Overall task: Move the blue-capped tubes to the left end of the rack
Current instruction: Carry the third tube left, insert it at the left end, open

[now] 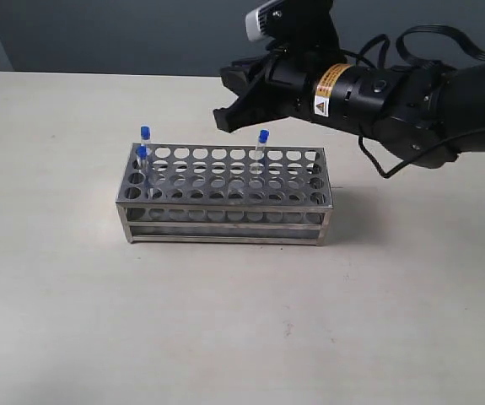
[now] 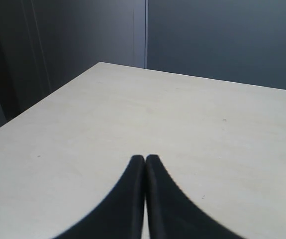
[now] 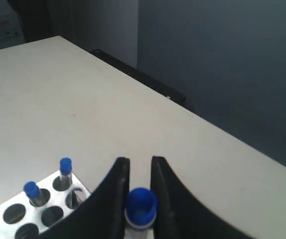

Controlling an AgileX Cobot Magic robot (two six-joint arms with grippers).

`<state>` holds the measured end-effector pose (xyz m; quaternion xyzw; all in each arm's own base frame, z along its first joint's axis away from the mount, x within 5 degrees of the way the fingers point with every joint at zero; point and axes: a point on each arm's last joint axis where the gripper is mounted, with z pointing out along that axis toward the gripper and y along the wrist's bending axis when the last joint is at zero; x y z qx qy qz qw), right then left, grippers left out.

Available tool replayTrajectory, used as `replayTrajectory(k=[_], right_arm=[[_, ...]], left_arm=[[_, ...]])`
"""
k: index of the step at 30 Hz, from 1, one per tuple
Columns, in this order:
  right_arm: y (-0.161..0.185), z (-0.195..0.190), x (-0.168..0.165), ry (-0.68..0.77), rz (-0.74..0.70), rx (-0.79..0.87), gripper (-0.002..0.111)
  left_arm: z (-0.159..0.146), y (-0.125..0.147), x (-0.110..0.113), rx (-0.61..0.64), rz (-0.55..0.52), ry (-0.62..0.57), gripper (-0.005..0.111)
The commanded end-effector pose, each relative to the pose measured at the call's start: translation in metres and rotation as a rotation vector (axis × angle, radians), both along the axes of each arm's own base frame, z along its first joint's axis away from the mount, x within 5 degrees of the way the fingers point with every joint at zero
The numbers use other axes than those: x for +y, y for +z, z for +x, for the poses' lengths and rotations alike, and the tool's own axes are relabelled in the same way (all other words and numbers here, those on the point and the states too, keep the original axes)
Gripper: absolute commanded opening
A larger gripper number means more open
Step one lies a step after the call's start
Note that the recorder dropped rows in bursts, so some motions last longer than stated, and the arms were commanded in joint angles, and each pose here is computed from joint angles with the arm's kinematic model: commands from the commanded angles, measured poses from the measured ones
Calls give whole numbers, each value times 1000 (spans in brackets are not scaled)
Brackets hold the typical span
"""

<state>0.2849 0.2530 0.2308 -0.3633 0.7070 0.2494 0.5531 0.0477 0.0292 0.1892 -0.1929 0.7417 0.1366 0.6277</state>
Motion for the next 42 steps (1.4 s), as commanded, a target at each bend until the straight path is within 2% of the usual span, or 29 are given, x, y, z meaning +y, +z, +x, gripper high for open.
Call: replayTrajectory(k=[1,6,14,23,34,42], right_arm=[[14,-10,22,81,12,-58,0],[14,-19,53,165,14,-79,0],[-9,-24,89,237,-8,-61,0],[-24,-31,101,275,-43,-37,0],[-62,-32,111,306,-99,11,0],[-61,-21,123,301,-90,-5,24]], left_arm=[[0,1,0,-4,-1,2,1],[0,1,0,-4,-1,2,1],[0,1,0,-4,-1,2,1],[0,1,0,-4,-1,2,1],[0,1,0,-4,-1,2,1],[0,1,0,-4,-1,2,1]])
